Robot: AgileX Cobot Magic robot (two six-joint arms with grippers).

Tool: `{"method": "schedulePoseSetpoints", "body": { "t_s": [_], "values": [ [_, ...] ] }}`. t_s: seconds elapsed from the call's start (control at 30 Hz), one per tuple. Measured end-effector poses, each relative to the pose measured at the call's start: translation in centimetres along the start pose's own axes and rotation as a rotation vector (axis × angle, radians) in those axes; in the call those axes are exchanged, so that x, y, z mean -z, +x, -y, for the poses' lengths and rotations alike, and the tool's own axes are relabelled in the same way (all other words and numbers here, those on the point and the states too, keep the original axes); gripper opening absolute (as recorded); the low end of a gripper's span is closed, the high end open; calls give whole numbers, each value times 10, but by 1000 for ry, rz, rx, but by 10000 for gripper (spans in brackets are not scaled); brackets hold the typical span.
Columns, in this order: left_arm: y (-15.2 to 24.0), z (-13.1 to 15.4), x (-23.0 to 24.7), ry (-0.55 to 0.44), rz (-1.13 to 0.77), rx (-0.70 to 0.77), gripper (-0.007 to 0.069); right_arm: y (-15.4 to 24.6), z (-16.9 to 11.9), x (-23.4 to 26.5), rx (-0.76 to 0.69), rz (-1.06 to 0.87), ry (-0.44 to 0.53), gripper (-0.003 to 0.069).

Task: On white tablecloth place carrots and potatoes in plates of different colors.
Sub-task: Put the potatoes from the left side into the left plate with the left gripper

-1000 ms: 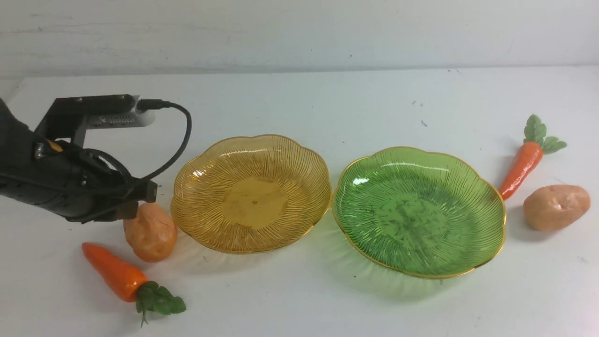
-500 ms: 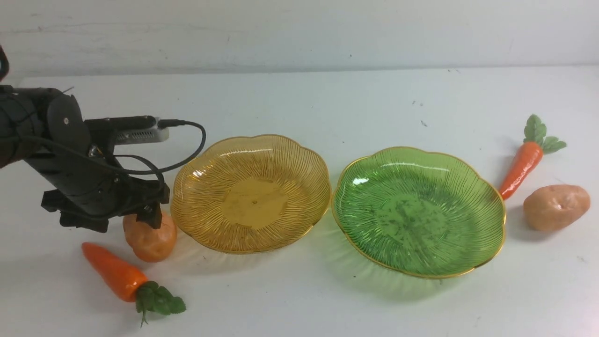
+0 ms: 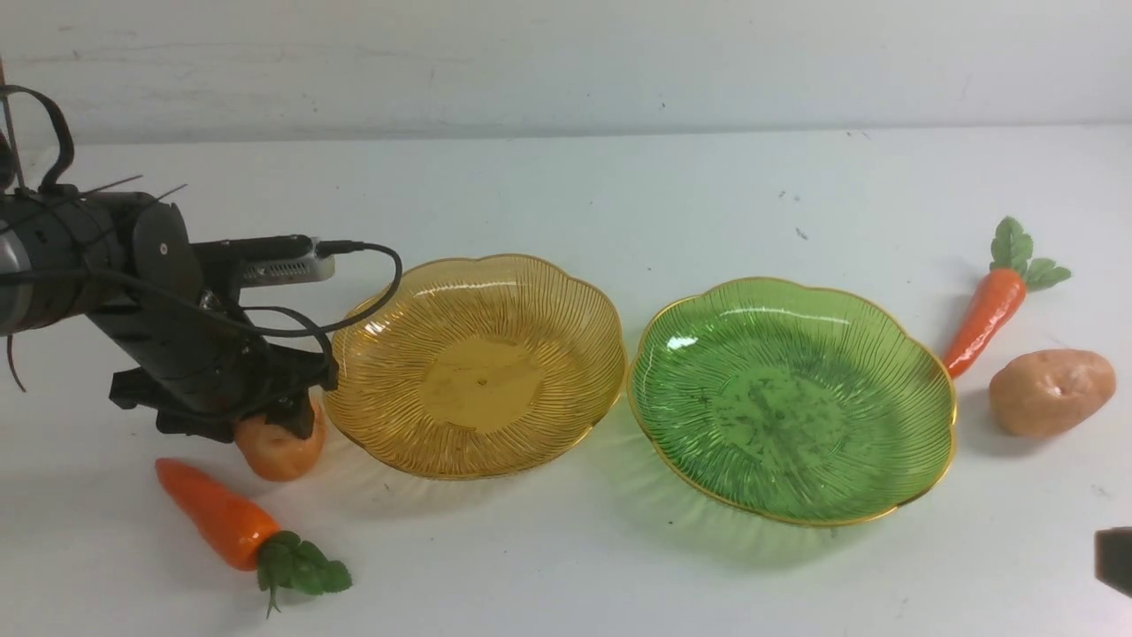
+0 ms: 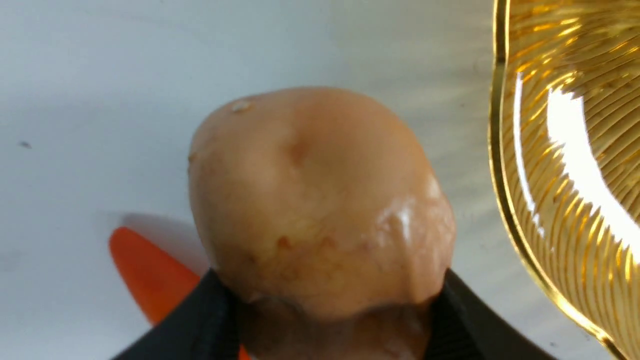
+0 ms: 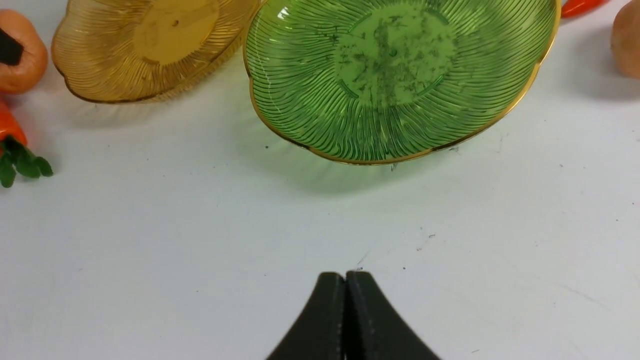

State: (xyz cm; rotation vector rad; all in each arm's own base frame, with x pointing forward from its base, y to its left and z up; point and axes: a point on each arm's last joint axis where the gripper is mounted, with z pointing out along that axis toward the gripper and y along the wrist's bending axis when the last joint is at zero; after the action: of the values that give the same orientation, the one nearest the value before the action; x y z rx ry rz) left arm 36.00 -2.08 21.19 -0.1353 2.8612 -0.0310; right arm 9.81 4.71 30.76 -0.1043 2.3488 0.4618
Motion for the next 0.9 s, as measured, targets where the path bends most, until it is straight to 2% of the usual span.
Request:
{"method": "schedulePoseSetpoints", "body": {
  "t_s": [0.17, 0.23, 0.3, 0.43, 0.53, 0.67, 0.9],
  "values": [
    [-11, 7, 43, 37, 106, 2, 359, -1, 0, 0, 3, -8, 6, -15],
    [-12, 18, 57, 90, 143, -28, 359, -3, 0, -1, 3, -19, 19, -15],
    [-10, 41, 66, 166, 179, -117, 359, -8, 1, -3, 8, -45, 54, -15],
    [-1, 92, 59, 274, 205, -321, 359, -31, 8, -3, 4, -64, 189, -15],
    [1, 115, 39, 291, 205, -362, 364, -53, 18, -3, -35, -78, 299, -15],
    [1, 118, 8, 261, 135, -327, 465, -80, 36, -12, -99, -128, 367, -15],
    [4, 116, 8, 241, 100, -341, 603, -107, 65, -26, -237, -128, 340, -15]
  ]
}}
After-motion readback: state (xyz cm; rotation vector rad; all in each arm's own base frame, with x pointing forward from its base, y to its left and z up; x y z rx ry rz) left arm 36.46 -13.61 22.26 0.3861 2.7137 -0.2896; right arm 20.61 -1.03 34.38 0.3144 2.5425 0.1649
